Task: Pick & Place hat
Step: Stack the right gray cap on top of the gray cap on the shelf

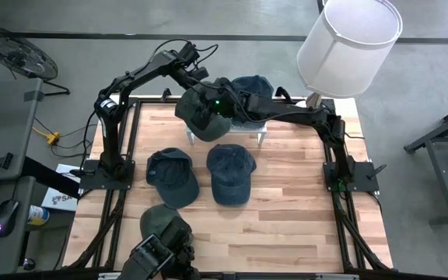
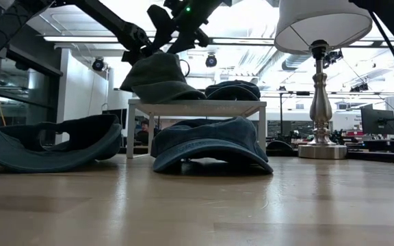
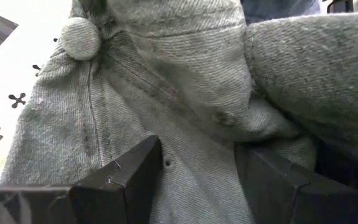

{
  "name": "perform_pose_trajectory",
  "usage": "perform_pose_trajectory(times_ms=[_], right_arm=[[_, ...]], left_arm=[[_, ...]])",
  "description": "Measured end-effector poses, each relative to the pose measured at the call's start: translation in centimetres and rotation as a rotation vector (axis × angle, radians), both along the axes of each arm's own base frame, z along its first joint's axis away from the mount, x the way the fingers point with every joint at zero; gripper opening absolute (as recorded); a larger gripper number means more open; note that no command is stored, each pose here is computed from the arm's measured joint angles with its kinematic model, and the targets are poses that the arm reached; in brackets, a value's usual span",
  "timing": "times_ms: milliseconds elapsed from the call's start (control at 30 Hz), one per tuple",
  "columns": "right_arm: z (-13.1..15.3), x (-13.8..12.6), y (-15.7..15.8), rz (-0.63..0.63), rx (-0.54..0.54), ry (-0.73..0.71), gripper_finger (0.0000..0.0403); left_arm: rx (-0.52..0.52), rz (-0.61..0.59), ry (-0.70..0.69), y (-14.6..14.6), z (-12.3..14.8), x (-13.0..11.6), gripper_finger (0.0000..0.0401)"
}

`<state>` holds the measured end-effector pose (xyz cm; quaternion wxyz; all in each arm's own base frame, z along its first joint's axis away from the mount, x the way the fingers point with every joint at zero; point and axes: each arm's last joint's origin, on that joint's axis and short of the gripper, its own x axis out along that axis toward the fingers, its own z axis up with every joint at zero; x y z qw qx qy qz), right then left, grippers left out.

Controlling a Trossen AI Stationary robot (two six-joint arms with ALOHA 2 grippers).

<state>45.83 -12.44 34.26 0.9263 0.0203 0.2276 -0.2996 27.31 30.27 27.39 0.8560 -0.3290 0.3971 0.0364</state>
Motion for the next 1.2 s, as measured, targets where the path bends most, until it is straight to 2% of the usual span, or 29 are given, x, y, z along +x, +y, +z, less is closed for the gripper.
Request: perform_pose_trajectory(times_ms=[167,300,533,800,933,1067,1200], right_arm=[[-0.4,-0.2,0.0,-0.009,0.007,0.043,0.0261],[-0.5,-0.3,0.0,-0.029,0.000,0.058,0.0228],[-0.5,-0.4,-0.1,-0.043,-0.023,0.076,0.0126],[-0.6,-0.3,0.0,0.028,-0.018,0.092,0.0009],[0.2,-0.6,0.3,0.080,-0.059,0.106,0.0027],[1.6,-1.4,0.5,0.145,-0.166,0.147,0.0071],[2.1,-1.7,0.3,0.200,-0.200,0.160,0.0128]], left_arm=[[0.007,-0.003,0.002,0.0,0.0,0.0,0.0206],[0.007,-0.004,0.002,0.0,0.0,0.0,0.0206],[0.015,-0.001,0.009,0.0,0.0,0.0,0.0206],[0.018,0.000,0.013,0.0,0.0,0.0,0.0206],[0.019,0.000,0.013,0.0,0.0,0.0,0.0206],[0.020,0.000,0.014,0.0,0.0,0.0,0.0206],[0.024,0.000,0.016,0.0,0.0,0.0,0.0206]])
